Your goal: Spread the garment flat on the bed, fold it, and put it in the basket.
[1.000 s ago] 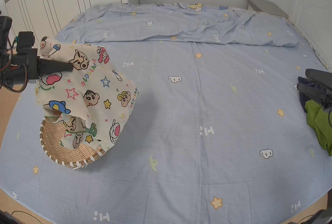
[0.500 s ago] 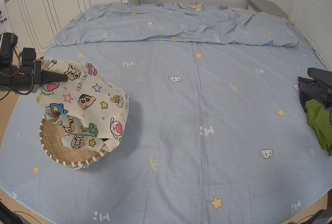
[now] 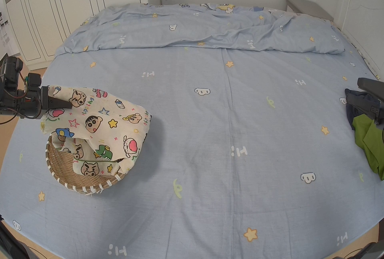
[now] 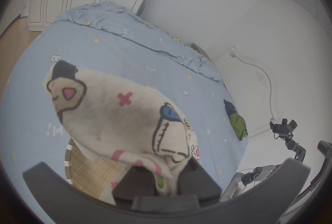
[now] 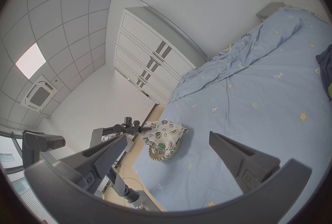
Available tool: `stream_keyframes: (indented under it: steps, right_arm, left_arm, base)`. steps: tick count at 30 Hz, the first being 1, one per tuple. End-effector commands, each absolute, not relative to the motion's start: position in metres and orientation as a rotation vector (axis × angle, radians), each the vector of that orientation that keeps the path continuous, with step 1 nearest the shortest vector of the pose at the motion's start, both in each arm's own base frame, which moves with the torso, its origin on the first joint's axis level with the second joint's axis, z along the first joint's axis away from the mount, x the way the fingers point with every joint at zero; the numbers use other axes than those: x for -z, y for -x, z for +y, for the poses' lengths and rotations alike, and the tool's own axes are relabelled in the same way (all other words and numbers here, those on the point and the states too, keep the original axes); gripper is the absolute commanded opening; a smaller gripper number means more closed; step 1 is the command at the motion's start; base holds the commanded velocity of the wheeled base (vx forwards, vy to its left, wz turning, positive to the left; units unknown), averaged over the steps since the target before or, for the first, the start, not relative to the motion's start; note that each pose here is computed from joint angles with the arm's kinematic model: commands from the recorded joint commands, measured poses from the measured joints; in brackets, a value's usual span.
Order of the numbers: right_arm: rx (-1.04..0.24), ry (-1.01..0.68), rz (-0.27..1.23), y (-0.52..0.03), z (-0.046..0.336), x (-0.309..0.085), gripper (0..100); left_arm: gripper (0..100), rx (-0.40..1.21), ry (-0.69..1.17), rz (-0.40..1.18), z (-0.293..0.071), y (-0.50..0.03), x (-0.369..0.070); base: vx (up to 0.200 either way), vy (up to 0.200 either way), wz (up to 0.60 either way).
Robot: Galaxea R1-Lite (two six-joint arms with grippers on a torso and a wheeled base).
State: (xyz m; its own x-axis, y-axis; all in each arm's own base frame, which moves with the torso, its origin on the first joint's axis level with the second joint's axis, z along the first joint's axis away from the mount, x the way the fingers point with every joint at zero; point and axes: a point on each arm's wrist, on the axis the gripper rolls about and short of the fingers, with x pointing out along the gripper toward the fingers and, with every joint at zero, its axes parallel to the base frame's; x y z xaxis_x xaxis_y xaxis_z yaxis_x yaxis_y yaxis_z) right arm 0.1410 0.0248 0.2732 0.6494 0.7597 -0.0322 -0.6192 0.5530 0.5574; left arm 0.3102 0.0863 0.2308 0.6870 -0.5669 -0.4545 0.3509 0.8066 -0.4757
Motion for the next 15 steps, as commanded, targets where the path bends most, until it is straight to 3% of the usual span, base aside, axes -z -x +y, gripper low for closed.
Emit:
stream_keyframes:
  steps: [1,15]
  right_arm:
    - [-0.829,-0.54,0.284,-0.141,0.025,-0.273,100]
    - [-0.83,-0.54,0.285,-0.141,0.025,-0.273,100]
  left_arm:
    - [0,0.508,0.385,0.653,0.096,-0.314,-0.217]
    - [0,0.503,0.358,0.689,0.107,-0.317,-0.194]
  base:
    - [0.0,0.0,0.0]
    - [0.0,0.0,0.0]
